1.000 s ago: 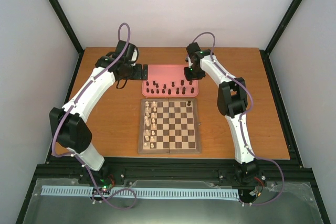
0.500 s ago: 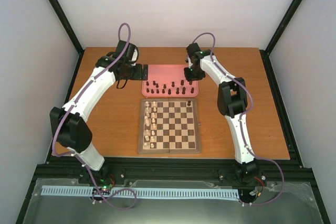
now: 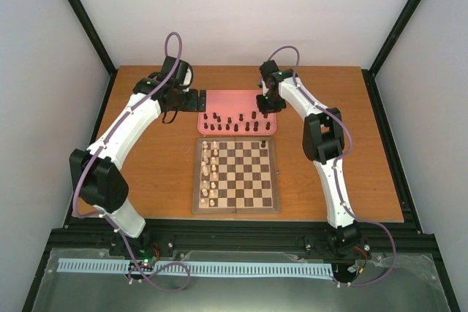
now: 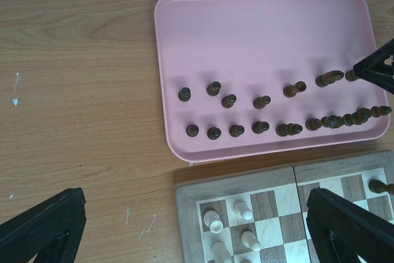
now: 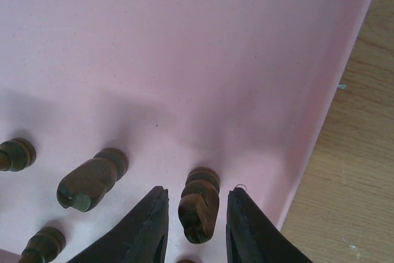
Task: Set up the chess pieces on the board
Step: Pick up the chess piece from the storage box.
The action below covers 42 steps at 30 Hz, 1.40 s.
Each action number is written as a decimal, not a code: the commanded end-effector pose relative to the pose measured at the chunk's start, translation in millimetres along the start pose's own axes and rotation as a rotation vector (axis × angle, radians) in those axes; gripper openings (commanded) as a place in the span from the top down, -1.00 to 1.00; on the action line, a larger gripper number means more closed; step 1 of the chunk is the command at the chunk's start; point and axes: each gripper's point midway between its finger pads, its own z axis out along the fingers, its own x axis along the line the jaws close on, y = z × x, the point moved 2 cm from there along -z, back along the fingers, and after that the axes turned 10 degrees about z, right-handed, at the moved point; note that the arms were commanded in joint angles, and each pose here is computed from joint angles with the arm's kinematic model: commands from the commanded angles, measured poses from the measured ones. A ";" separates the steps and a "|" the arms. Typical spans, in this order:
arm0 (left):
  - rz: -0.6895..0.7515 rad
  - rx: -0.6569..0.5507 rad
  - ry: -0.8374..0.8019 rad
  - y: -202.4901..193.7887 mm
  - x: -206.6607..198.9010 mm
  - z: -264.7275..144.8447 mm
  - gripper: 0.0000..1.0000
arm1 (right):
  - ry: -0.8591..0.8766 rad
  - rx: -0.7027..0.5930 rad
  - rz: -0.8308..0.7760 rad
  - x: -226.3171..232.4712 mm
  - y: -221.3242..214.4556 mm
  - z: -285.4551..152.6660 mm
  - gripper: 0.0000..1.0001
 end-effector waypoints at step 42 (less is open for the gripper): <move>0.025 -0.028 0.001 4.3 -1.9 -14.5 -0.99 | 0.042 -0.027 -0.045 29.9 -113.1 -131.2 0.94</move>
